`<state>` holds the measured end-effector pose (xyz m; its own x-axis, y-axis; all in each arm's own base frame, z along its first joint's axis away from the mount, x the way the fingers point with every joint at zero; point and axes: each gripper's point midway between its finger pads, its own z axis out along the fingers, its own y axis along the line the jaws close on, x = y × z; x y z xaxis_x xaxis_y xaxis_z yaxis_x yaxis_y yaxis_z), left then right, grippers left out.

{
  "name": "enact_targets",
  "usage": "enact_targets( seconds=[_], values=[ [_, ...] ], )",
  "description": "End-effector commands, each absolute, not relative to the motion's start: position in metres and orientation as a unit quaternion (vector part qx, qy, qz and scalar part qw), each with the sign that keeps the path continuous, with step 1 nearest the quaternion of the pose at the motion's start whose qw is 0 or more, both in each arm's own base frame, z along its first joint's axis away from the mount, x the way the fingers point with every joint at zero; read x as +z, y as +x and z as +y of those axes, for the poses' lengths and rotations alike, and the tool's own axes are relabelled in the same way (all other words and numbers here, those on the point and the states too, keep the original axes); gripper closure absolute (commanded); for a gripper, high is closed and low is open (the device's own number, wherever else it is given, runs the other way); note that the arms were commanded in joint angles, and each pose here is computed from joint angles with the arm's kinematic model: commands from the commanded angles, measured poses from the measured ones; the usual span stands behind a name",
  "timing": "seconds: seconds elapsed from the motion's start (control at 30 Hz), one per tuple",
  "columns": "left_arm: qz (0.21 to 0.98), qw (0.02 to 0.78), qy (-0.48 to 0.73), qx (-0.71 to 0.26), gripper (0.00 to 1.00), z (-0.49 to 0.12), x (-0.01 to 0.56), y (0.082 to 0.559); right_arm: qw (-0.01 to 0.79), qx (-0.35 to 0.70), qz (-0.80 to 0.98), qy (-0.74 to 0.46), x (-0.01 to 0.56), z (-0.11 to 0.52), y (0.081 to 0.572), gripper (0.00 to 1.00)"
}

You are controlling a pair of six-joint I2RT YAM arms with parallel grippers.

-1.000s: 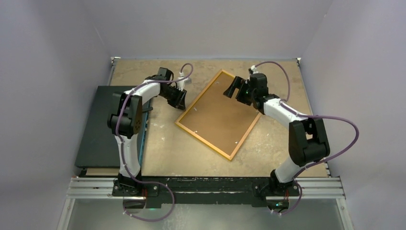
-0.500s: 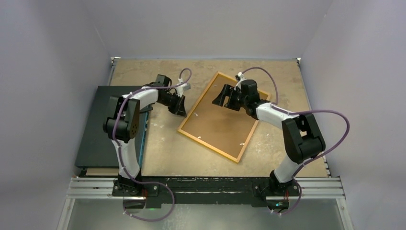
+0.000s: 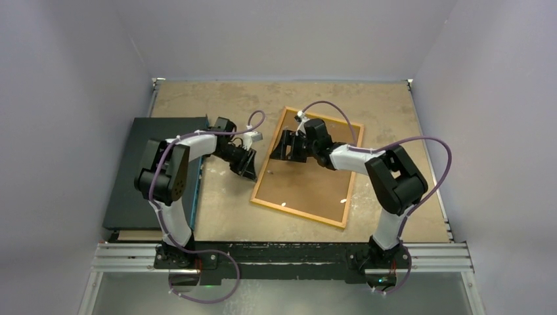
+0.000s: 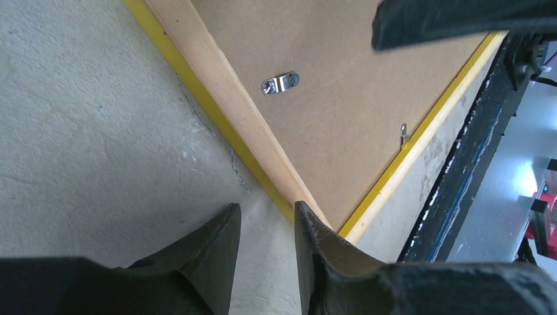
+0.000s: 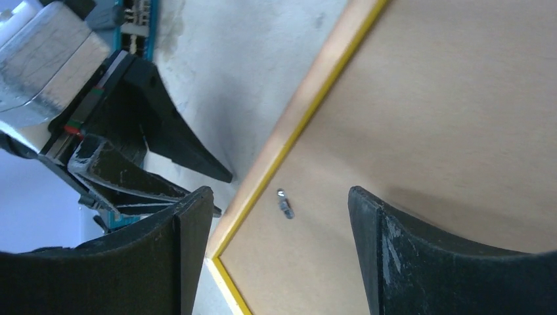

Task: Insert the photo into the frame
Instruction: Adjust the photo frame at the center of the board, then install the photo frame at the center of the board.

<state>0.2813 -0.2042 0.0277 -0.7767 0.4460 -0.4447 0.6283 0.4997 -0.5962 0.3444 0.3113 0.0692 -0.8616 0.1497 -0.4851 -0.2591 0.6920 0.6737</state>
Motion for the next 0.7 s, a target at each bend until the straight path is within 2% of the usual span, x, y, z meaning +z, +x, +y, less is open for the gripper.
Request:
enact_targets(
  seconds=[0.0, 0.2, 0.4, 0.5, 0.6, 0.67],
  values=[
    [0.849, 0.144, 0.316, -0.398, 0.65, -0.206, 0.048, 0.286, 0.289, 0.435, 0.85, -0.071, 0.095, 0.336, 0.351, 0.24],
    [0.843, 0.13, 0.312, -0.418, 0.68, -0.211, 0.033, 0.28, 0.272, 0.444, 0.85, -0.081, 0.082, 0.343, 0.343, 0.36],
    [0.839, 0.12, 0.31, -0.43, 0.78, -0.215, 0.027, 0.279, 0.253, 0.451, 0.852, -0.085, 0.072, 0.35, 0.334, 0.4],
    [0.835, 0.123, 0.312, -0.435, 0.8, -0.216, 0.031, 0.279, 0.244, 0.454, 0.852, -0.087, 0.068, 0.352, 0.328, 0.41],
    [0.825, 0.125, 0.322, -0.446, 0.79, -0.218, 0.04, 0.276, 0.237, 0.457, 0.852, -0.091, 0.065, 0.355, 0.321, 0.42],
    [0.821, 0.127, 0.326, -0.45, 0.75, -0.218, 0.046, 0.274, 0.233, 0.458, 0.853, -0.091, 0.062, 0.356, 0.317, 0.42]
  ],
)
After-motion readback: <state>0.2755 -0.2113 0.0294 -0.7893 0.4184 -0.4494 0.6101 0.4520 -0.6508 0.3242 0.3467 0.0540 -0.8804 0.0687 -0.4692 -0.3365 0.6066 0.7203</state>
